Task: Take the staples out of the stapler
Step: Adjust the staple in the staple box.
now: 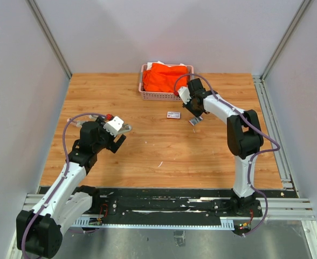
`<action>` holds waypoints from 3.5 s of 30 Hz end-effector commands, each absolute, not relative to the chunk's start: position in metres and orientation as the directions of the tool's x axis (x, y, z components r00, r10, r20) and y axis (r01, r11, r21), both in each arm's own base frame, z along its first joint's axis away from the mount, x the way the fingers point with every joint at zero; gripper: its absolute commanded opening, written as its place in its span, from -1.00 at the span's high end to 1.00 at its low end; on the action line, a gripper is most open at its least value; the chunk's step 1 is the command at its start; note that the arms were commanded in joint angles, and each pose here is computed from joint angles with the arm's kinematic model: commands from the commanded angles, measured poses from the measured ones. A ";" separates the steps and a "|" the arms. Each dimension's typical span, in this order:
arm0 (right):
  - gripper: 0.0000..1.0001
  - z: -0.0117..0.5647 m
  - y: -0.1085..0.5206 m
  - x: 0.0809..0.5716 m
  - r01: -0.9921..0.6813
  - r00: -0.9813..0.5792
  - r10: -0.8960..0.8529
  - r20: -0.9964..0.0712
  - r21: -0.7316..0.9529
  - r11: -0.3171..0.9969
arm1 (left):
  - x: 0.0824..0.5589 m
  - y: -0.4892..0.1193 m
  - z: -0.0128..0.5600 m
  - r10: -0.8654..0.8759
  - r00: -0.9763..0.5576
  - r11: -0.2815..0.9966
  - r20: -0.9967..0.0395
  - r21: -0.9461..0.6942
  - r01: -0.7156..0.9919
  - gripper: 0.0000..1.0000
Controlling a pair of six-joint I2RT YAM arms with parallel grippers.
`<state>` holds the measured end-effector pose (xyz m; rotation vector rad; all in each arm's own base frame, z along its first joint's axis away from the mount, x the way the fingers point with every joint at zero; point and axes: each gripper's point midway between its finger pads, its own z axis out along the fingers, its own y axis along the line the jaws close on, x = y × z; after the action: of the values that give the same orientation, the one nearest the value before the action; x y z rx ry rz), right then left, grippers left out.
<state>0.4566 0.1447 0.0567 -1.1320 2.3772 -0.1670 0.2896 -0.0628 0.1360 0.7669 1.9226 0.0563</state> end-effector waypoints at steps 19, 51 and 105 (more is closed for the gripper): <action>0.71 0.045 0.150 0.457 -0.687 -0.562 -0.745 -0.360 -0.298 0.662 | 0.294 -0.062 0.142 0.532 -0.248 0.797 -0.810 0.381 0.468 -0.96; 0.58 0.039 0.151 0.458 -0.683 -0.566 -0.740 -0.362 -0.296 0.668 | 0.294 -0.063 0.141 0.532 -0.250 0.797 -0.809 0.378 0.472 -0.96; 0.66 0.049 0.132 0.445 -0.742 -0.530 -0.811 -0.248 -0.327 0.585 | 0.294 -0.063 0.140 0.532 -0.251 0.796 -0.809 0.378 0.472 -0.96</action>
<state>0.4505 0.1275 0.0392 -1.1754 2.4542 -0.2720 0.2896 -0.0626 0.1358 0.7701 1.9218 0.0587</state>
